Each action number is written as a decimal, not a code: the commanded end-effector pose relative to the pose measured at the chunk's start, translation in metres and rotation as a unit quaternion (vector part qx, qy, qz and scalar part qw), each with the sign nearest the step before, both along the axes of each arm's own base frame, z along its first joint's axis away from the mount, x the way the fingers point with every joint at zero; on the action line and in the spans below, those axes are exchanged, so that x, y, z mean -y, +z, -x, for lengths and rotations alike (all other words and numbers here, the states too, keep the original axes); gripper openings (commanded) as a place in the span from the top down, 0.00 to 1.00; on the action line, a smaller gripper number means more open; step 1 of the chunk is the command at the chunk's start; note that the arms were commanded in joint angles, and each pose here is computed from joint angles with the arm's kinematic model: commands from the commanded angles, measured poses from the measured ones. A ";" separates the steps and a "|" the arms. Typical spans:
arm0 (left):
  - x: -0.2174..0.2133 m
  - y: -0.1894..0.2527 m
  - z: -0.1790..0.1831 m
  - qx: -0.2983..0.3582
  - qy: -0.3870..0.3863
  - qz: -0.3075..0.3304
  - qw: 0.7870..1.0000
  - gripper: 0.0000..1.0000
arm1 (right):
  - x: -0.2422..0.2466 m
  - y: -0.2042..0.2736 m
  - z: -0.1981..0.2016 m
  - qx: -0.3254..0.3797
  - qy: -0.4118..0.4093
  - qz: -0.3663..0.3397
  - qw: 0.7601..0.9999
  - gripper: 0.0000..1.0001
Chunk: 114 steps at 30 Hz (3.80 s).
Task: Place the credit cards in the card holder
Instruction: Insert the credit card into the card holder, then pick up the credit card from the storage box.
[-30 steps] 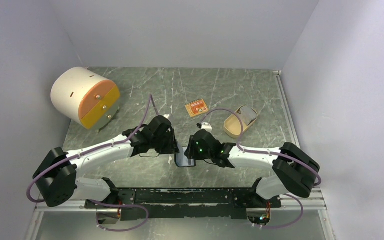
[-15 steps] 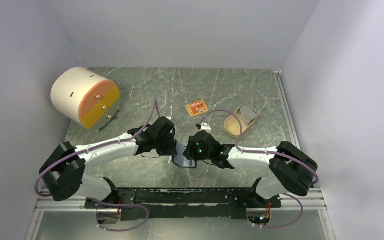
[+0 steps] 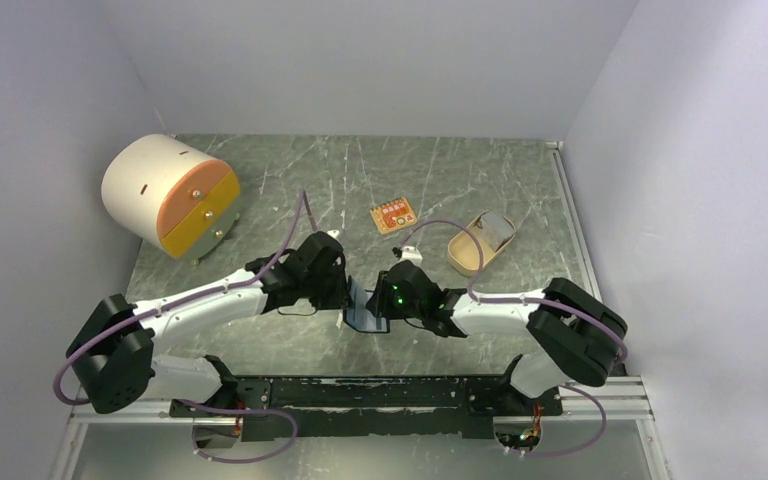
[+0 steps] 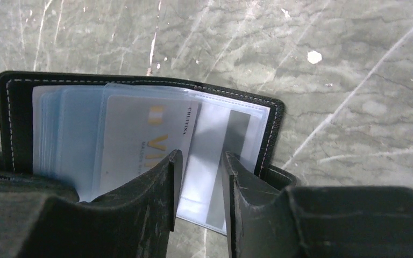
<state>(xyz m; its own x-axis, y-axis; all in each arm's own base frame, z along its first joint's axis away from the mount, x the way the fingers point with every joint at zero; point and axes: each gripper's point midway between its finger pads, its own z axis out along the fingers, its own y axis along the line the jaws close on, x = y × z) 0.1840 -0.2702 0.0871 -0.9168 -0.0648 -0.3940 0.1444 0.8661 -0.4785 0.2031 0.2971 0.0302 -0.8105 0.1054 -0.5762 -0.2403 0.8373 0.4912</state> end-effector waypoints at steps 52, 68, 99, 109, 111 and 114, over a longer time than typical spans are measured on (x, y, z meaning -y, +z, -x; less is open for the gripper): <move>0.019 -0.003 -0.009 0.016 -0.094 0.078 0.992 0.91 | 0.152 0.139 -0.139 0.198 -0.123 0.215 0.948 0.48; -0.001 -0.021 0.003 -0.007 -0.091 0.033 0.995 0.84 | 0.297 0.089 -0.204 0.144 -0.056 0.477 0.865 0.38; -0.007 -0.022 0.015 -0.016 -0.100 0.038 0.994 0.85 | 0.315 0.034 -0.220 0.087 -0.014 0.528 0.845 0.32; -0.008 -0.026 0.017 -0.019 -0.096 0.041 0.994 0.85 | 0.317 0.054 -0.220 0.099 -0.032 0.525 0.844 0.46; -0.008 -0.026 0.017 -0.019 -0.096 0.042 0.994 0.86 | 0.317 0.058 -0.220 0.103 -0.034 0.525 0.844 0.49; -0.009 -0.025 0.017 -0.018 -0.095 0.039 0.995 0.86 | 0.317 0.060 -0.220 0.105 -0.034 0.526 0.843 0.52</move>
